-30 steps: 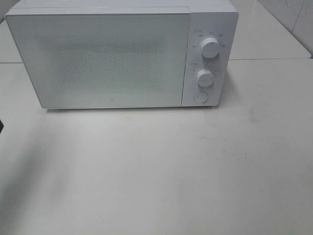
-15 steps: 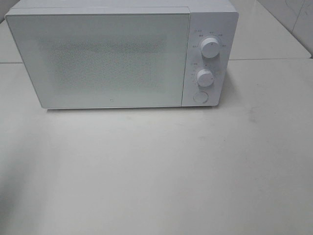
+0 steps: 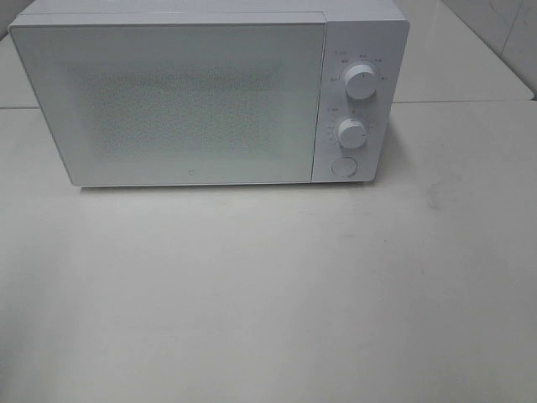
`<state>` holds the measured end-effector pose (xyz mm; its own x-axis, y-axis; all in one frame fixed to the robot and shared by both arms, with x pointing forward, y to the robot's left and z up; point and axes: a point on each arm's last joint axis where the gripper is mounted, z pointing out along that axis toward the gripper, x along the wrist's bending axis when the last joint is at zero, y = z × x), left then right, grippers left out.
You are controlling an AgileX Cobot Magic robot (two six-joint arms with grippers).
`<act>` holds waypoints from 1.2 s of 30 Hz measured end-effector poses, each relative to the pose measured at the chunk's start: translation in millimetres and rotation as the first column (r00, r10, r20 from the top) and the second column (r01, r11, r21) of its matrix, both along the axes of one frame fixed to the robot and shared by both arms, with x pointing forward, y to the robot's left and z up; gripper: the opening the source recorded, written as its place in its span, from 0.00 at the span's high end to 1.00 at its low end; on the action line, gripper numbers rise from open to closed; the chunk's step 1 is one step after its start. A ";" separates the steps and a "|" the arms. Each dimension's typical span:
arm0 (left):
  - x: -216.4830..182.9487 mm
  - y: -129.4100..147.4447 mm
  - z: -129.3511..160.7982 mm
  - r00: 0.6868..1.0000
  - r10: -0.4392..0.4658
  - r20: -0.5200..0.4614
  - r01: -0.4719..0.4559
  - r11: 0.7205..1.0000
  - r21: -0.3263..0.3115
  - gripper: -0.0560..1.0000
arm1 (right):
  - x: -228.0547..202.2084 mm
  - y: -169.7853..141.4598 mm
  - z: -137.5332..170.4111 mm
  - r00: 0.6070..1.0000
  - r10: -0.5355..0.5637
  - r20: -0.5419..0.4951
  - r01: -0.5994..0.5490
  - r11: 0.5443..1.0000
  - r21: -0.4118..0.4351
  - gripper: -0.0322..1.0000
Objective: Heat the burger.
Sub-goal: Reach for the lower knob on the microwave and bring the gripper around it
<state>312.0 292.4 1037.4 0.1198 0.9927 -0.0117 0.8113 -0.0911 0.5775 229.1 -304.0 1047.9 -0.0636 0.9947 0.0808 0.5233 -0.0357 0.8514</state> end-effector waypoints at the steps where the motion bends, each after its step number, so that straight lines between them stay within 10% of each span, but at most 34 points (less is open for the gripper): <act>1: -8.0 0.6 3.8 0.999 0.011 0.054 -0.010 1.000 -0.014 0.01 | 0.0 0.0 0.0 1.000 0.000 0.000 0.000 1.000 0.000 0.29; 19: -73.0 3.5 18.2 0.891 0.029 0.452 0.017 0.995 -0.098 0.01 | 0.0 0.0 0.0 1.000 0.000 0.000 0.000 1.000 0.000 0.29; 36: -78.7 3.5 17.8 0.875 0.030 0.483 0.024 0.994 -0.106 0.01 | 0.0 0.0 0.0 1.000 0.000 0.000 0.000 1.000 0.000 0.29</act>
